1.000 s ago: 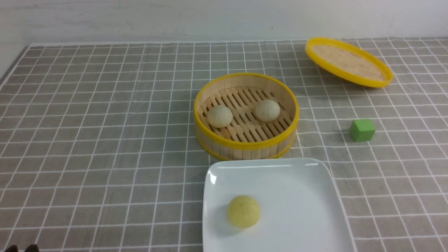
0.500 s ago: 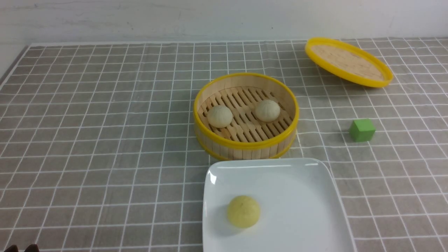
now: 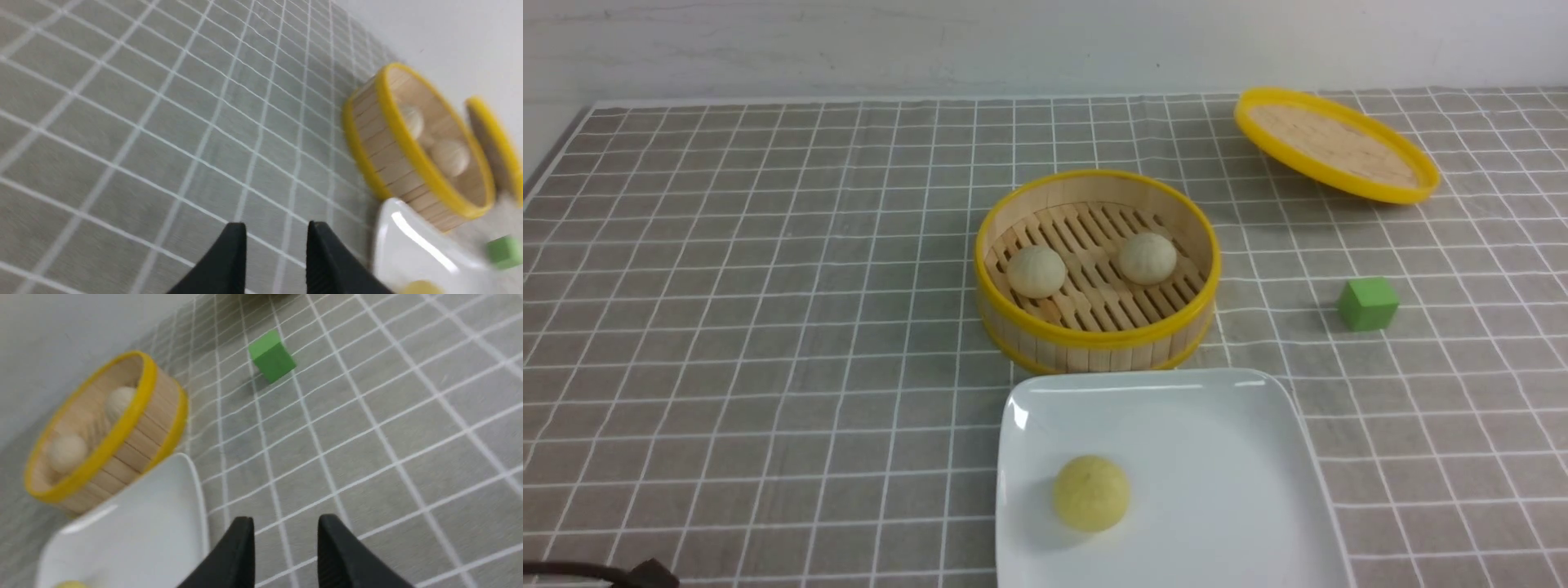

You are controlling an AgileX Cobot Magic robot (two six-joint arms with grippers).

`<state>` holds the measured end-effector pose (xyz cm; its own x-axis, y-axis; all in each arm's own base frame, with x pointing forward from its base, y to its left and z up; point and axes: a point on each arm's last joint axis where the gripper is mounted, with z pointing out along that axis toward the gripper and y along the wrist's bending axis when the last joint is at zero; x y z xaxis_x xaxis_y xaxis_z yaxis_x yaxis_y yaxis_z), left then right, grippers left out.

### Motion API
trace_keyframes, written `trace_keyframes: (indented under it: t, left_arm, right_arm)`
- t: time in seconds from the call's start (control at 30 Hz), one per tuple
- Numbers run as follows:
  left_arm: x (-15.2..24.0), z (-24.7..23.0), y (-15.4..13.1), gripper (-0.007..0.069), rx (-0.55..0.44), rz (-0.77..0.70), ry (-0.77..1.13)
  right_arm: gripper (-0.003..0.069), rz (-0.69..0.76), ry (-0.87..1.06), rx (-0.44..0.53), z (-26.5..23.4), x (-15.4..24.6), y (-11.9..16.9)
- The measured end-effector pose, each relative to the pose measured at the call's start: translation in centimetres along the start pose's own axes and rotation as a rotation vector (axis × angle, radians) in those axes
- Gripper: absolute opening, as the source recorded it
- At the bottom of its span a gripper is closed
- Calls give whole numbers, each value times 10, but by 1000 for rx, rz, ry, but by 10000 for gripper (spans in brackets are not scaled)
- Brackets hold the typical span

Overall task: Put the steamed buns into the plate on the grey tablecloth.
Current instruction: 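Reach toward a bun in the bamboo steamer with the right gripper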

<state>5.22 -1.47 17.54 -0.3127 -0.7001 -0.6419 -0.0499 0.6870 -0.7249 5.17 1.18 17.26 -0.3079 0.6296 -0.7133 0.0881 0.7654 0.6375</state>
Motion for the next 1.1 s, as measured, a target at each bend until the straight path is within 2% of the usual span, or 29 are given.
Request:
trace_keyframes:
  t: [0.03,0.13,0.3,0.33,0.43,0.5,0.57,0.6,0.63,0.67,0.77,0.8,0.83,0.87,0.93,1.03,1.1]
  left_arm:
    - [0,0,0,241,4,-31,1]
    - [2,0,-4,241,45,-264,23]
    - [1,0,-7,233,75,-358,19]
    - [1,0,-7,233,76,-355,19]
    - [-7,-9,-22,181,101,-224,56]
    - [-17,-18,-38,121,136,-123,56]
    - [-28,-27,-54,43,134,-2,83]
    - [-30,-28,-57,32,136,7,83]
    - [-32,-29,-60,20,122,29,101]
    - [-37,-24,-65,2,49,73,180]
    - [-40,-15,-66,2,-43,97,287]
    - [-40,-5,-66,2,-130,106,400]
    - [-40,-3,-66,2,-139,104,412]
    - [-40,4,-65,2,-185,103,474]
    - [-40,16,-63,2,-238,102,547]
    - [-39,26,-61,2,-279,104,601]
    - [-36,36,-56,2,-318,109,656]
  right_arm:
    - [240,22,2,-6,0,0,1]
    - [240,159,18,-37,0,2,3]
    - [224,246,32,-70,0,2,6]
    - [222,253,33,-73,0,2,7]
    - [145,295,-2,-147,-7,-11,21]
    - [79,210,-67,-192,-15,-26,33]
    - [-3,62,-134,-211,-25,-47,50]
    - [-3,57,-136,-210,-26,-49,51]
    - [-9,8,-141,-199,-26,-53,55]
    - [-8,-80,-99,-151,-23,-68,66]
    - [-3,-135,31,-74,-12,-77,75]
    - [0,-156,216,12,3,-82,81]
    - [1,-160,235,21,5,-83,81]
    - [2,-162,373,79,17,-84,83]
    - [3,-187,514,123,33,-89,88]
    - [6,-232,644,141,55,-93,91]
    - [13,-292,726,88,81,-98,97]
